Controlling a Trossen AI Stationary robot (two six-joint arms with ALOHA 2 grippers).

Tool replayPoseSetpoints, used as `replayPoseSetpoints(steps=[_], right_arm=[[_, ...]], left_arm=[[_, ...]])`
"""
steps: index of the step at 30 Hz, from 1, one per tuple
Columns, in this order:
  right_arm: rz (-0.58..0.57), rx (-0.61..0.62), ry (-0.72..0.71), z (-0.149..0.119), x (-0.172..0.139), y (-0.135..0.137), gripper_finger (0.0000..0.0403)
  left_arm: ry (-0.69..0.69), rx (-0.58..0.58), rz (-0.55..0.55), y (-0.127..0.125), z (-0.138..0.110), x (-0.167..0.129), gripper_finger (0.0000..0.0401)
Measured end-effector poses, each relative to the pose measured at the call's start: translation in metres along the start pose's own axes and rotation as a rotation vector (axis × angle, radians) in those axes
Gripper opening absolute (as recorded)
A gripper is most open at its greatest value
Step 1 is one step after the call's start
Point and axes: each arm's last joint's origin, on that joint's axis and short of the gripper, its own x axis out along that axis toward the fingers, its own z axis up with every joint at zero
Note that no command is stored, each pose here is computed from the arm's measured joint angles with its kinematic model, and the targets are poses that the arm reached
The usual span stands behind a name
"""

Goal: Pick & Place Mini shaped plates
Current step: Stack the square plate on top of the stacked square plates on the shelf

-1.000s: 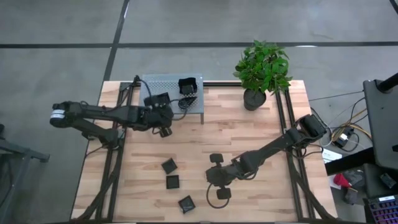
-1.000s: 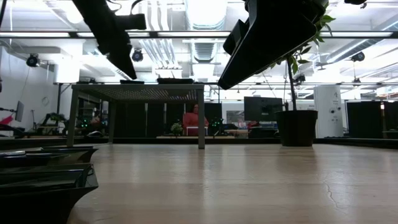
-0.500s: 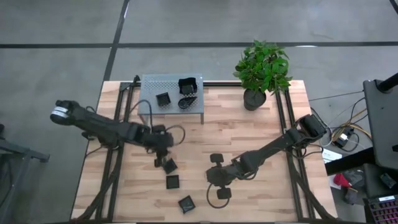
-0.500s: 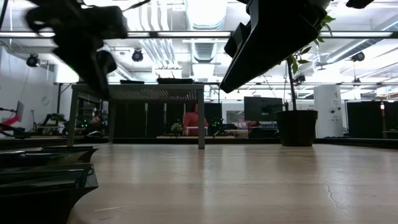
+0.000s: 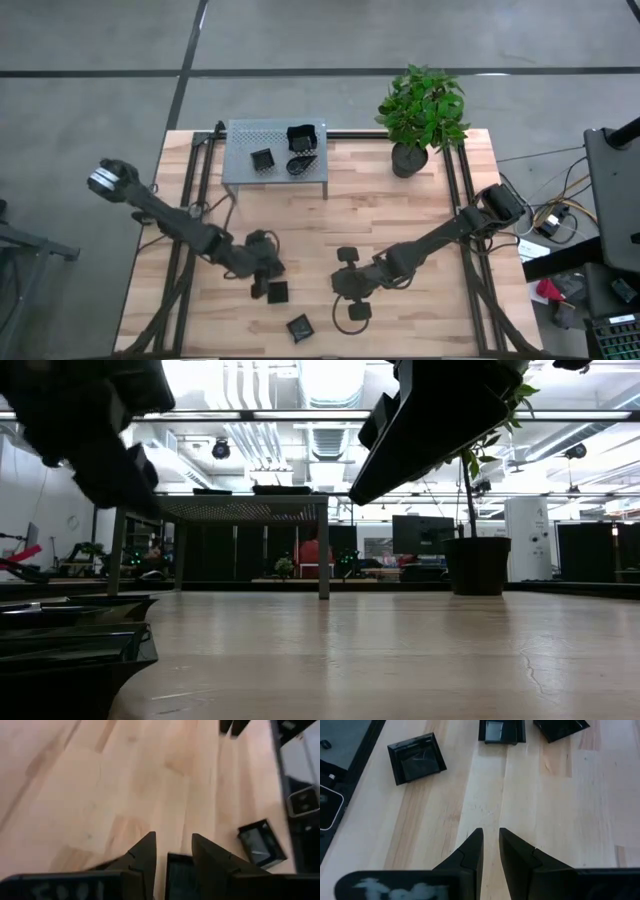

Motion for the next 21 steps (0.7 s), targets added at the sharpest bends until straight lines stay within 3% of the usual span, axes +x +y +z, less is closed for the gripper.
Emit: replayPoseSetpoints(steps=[7,12,17,21], right_arm=[[0.0,0.001,0.001,-0.001,0.0,0.0,0.0056],[-0.002,0.002,0.006,-0.002,0.001,0.0,0.0056],[-0.003,0.006,0.011,-0.004,0.001,-0.001,0.0056],[-0.003,0.009,0.012,-0.004,0.002,-0.001,0.0056]], left_arm=[[0.065,0.07,0.036,-0.027,-0.01,0.024,0.0117],[0.196,0.146,0.175,-0.04,-0.014,0.033,0.0117],[0.206,0.156,0.306,-0.042,-0.014,0.039,0.0117],[0.203,0.164,0.331,-0.04,-0.018,0.045,0.0117]])
